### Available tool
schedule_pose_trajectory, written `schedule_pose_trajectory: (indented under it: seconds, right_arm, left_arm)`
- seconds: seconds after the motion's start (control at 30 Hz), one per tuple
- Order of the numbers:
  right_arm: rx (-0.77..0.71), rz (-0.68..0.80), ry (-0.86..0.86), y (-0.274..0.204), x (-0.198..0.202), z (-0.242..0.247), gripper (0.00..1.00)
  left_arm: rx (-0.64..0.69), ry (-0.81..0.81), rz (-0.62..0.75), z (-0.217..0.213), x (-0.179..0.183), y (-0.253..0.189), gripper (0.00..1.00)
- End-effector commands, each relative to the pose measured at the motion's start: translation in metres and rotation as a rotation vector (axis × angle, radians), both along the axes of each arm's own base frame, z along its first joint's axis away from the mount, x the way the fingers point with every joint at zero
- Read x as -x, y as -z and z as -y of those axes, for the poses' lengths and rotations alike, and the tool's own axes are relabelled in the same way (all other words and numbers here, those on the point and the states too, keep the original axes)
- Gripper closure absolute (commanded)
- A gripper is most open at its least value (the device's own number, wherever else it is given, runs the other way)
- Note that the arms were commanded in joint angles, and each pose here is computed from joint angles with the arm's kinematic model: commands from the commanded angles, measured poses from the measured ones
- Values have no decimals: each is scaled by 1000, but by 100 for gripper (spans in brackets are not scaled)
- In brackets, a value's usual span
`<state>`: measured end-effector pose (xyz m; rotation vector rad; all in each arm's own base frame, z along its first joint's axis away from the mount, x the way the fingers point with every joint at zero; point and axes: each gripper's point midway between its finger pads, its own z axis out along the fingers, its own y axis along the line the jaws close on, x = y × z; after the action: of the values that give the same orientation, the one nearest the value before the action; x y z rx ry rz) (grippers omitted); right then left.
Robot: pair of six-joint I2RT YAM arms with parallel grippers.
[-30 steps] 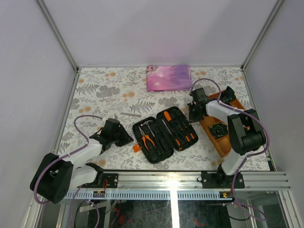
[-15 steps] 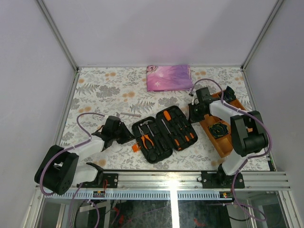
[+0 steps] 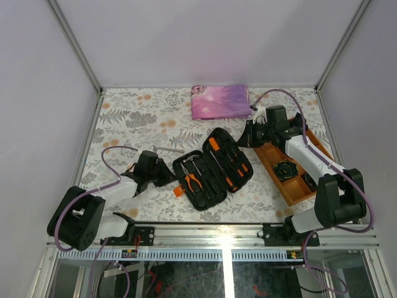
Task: Sort the tools into containers
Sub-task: Close the storage box at the center of the board.
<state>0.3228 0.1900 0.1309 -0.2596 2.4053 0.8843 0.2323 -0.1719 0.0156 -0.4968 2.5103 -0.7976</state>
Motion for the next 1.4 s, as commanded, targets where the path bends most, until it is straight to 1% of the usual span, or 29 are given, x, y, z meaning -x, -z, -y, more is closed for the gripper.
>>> schedule_pose_trajectory:
  seconds: [0.0,0.37,0.57,0.67,0.77,0.87,1.1,1.27,1.33,1.37]
  right_arm:
    - [-177,-128,-159,-20,49,-37,90]
    - [-97,-157,-248,-6,90,-69,89]
    - [-105,-156,-289,-8,102,-87,89]
    - [-144,-160,-326,-14,108,-96,89]
    - [-224,-157,-372,-25,114,-105,86]
    - [-265,-142,-381,-32,115,-109,83]
    - [-305,-158,-414,-33,122,-118,77]
    - [-367,-133,-431,-44,125,-124,74]
    - [-351,-110,-410,-45,121,-122,71]
    - [-326,-89,-385,-44,117,-120,68]
  left_arm:
    - [7,37,-20,5,7,10,81]
    - [13,40,-27,7,6,11,83]
    - [6,31,-21,5,5,9,83]
    - [-3,19,-14,3,4,8,83]
    - [-13,4,-5,0,4,4,83]
    - [-30,-20,11,-6,3,1,83]
    - [-49,-46,44,-14,3,-9,83]
    - [-60,-61,60,-20,4,-14,83]
    - [-64,-65,65,-21,6,-16,83]
    - [-66,-67,70,-22,5,-17,82]
